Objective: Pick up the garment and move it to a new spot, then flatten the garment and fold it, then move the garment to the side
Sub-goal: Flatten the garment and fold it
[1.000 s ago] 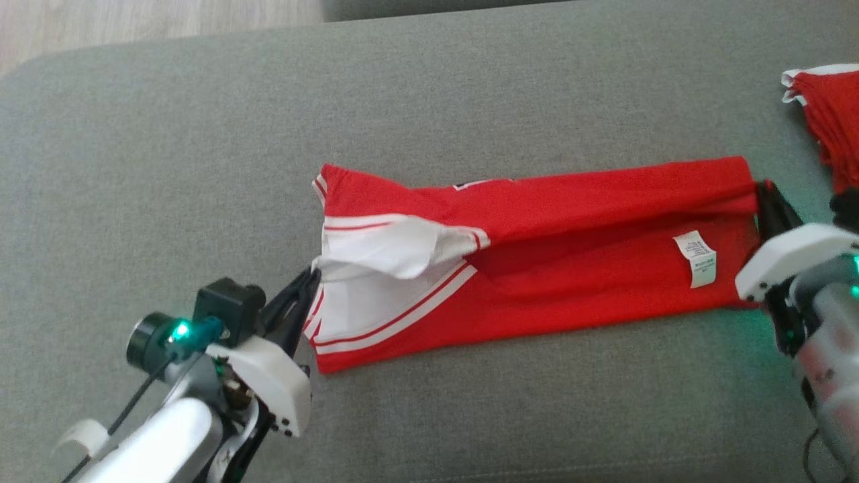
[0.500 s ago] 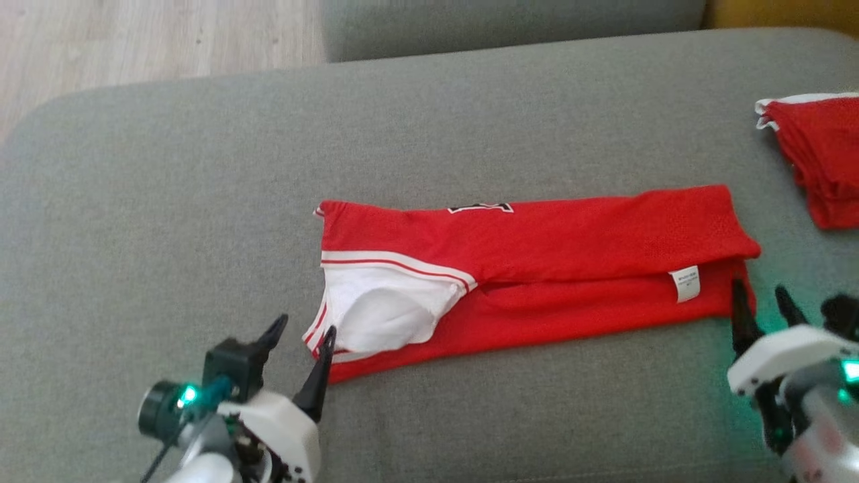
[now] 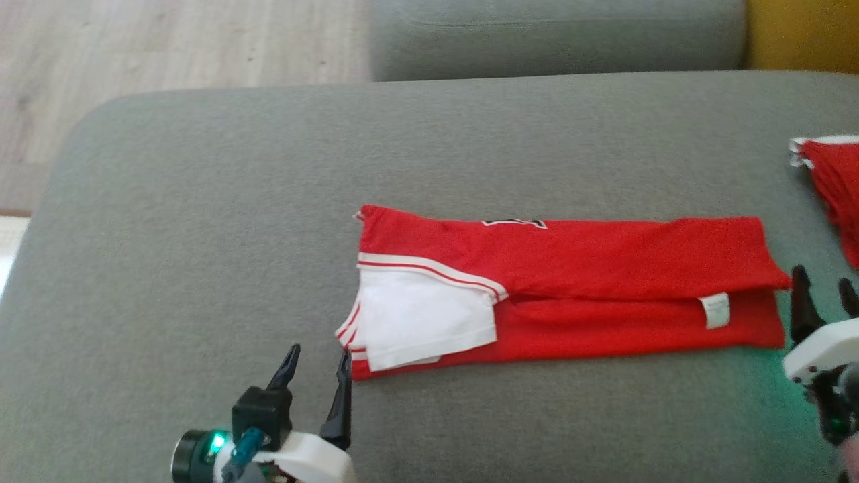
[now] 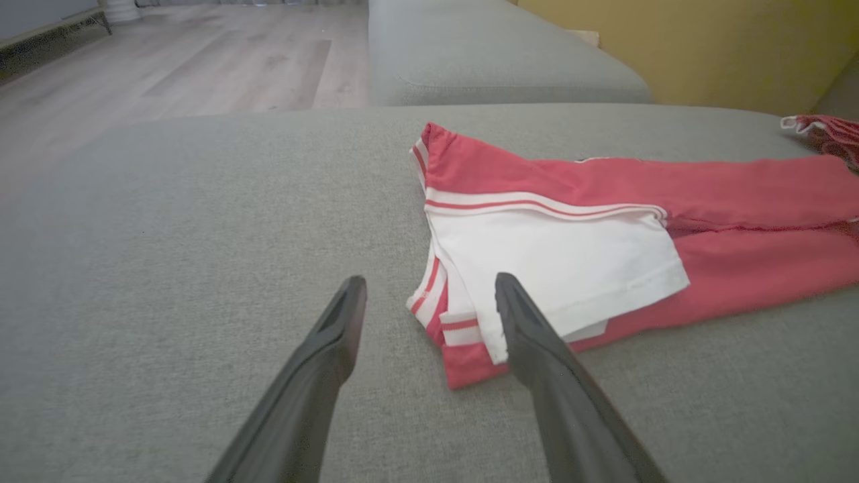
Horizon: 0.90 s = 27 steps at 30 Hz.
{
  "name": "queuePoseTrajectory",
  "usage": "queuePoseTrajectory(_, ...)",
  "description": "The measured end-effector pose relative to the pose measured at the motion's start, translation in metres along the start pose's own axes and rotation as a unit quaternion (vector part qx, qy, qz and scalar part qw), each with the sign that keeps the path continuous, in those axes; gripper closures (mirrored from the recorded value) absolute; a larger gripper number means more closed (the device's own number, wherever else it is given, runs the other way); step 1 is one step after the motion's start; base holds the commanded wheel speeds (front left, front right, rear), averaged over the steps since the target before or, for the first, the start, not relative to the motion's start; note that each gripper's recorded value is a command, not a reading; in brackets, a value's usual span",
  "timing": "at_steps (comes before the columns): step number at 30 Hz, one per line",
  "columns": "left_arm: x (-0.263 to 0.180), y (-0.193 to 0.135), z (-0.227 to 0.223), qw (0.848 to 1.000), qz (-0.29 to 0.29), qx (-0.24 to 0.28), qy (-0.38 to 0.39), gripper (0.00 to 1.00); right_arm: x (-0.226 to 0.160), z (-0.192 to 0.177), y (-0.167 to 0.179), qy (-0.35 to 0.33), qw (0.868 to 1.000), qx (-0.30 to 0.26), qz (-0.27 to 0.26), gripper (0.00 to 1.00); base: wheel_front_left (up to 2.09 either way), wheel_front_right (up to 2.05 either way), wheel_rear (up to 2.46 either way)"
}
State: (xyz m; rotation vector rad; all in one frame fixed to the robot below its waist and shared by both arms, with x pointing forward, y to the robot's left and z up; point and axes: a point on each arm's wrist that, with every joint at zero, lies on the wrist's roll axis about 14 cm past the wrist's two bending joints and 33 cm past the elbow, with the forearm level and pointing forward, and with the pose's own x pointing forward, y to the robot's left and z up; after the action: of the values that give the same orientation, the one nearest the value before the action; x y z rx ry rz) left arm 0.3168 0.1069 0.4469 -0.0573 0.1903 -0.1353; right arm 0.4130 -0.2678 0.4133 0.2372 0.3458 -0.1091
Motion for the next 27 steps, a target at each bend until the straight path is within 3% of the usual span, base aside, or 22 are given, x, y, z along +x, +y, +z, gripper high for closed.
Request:
queuePoseTrajectory(7,-0.014,0.011,0.018,0.998,0.052,-0.006,-0.043,0.00,0.012,-0.019,-0.002,0.078,0.996,-0.043,-0.006,0.00,0.00,0.00,0.00)
queuePoseTrajectory(13,-0.021,0.005,0.022,0.997,0.057,0.002,-0.059,0.00,0.008,-0.057,-0.005,0.156,0.986,-0.059,-0.014,0.00,0.00,0.00,0.00)
queuePoseTrajectory(23,-0.018,-0.002,0.027,0.996,0.043,0.020,-0.073,0.00,0.010,-0.065,-0.002,0.175,0.984,-0.036,-0.021,0.00,0.00,0.00,0.00)
queuePoseTrajectory(24,-0.018,-0.003,0.028,0.996,0.042,0.021,-0.074,0.00,0.010,-0.065,-0.002,0.176,0.983,-0.035,-0.022,0.11,0.00,0.00,0.00)
queuePoseTrajectory(25,-0.017,-0.004,0.028,0.996,0.040,0.021,-0.075,0.00,0.011,-0.066,0.000,0.179,0.983,-0.034,-0.021,0.42,0.00,0.00,0.00)
queuePoseTrajectory(26,-0.017,-0.005,0.028,0.996,0.038,0.020,-0.075,0.00,0.011,-0.065,0.001,0.181,0.983,-0.033,-0.020,0.54,0.00,0.00,0.00)
queuePoseTrajectory(27,-0.016,-0.006,0.029,0.996,0.038,0.020,-0.076,0.00,0.012,-0.065,0.001,0.182,0.983,-0.031,-0.020,0.77,0.00,0.00,0.00)
